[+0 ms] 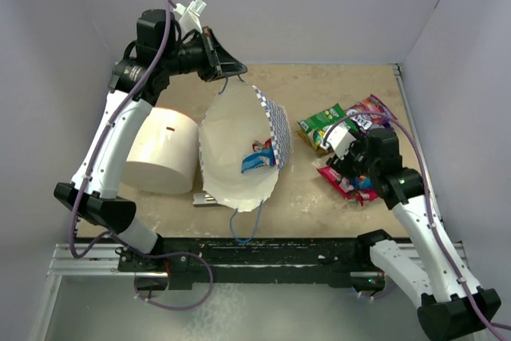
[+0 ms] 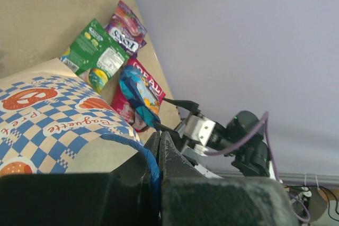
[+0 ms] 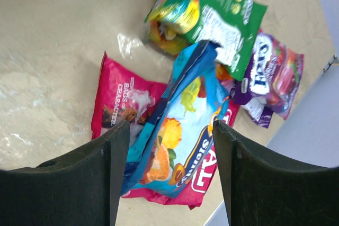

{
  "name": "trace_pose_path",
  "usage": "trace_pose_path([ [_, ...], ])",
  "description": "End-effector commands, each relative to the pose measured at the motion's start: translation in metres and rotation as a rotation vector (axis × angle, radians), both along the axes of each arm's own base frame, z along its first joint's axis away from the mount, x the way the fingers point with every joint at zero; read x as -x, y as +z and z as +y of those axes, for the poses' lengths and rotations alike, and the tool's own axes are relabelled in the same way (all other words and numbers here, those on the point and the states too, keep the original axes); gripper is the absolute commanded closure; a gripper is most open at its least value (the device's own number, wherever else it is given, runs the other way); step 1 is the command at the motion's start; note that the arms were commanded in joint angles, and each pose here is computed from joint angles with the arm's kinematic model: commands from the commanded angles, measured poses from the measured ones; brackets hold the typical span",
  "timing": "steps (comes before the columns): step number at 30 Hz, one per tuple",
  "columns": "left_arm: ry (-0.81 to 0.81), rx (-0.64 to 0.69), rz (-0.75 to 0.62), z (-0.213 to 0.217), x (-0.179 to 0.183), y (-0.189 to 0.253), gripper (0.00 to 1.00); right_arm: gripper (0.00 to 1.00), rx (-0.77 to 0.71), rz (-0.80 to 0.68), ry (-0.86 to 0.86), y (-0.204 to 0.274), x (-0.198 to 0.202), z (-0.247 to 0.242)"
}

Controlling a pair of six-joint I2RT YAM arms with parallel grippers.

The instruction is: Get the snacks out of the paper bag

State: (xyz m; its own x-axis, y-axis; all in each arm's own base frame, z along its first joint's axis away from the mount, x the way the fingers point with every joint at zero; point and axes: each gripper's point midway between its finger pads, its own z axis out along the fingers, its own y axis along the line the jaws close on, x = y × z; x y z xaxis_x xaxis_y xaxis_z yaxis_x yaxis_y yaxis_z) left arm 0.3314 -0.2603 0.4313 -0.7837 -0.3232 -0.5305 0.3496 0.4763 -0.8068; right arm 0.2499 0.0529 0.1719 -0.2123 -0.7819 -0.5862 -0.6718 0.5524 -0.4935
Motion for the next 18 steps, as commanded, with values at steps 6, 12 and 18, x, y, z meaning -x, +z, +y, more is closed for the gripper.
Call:
trace_pose_path([
  [6, -0.002, 0.020, -0.187, -0.002, -0.023, 0.038, 1.00, 0.33, -0.339, -0.086, 0.002, 0.101, 0.002, 0.040],
  [12, -0.054, 0.045, -0.048, -0.008, -0.007, -0.005, 1.00, 0.34, -0.574, -0.070, 0.059, 0.139, 0.015, 0.071],
  [18, -0.109, 0.089, 0.046, -0.020, 0.026, -0.031, 1.00, 0.34, -0.776, 0.016, 0.139, 0.146, 0.032, 0.101],
])
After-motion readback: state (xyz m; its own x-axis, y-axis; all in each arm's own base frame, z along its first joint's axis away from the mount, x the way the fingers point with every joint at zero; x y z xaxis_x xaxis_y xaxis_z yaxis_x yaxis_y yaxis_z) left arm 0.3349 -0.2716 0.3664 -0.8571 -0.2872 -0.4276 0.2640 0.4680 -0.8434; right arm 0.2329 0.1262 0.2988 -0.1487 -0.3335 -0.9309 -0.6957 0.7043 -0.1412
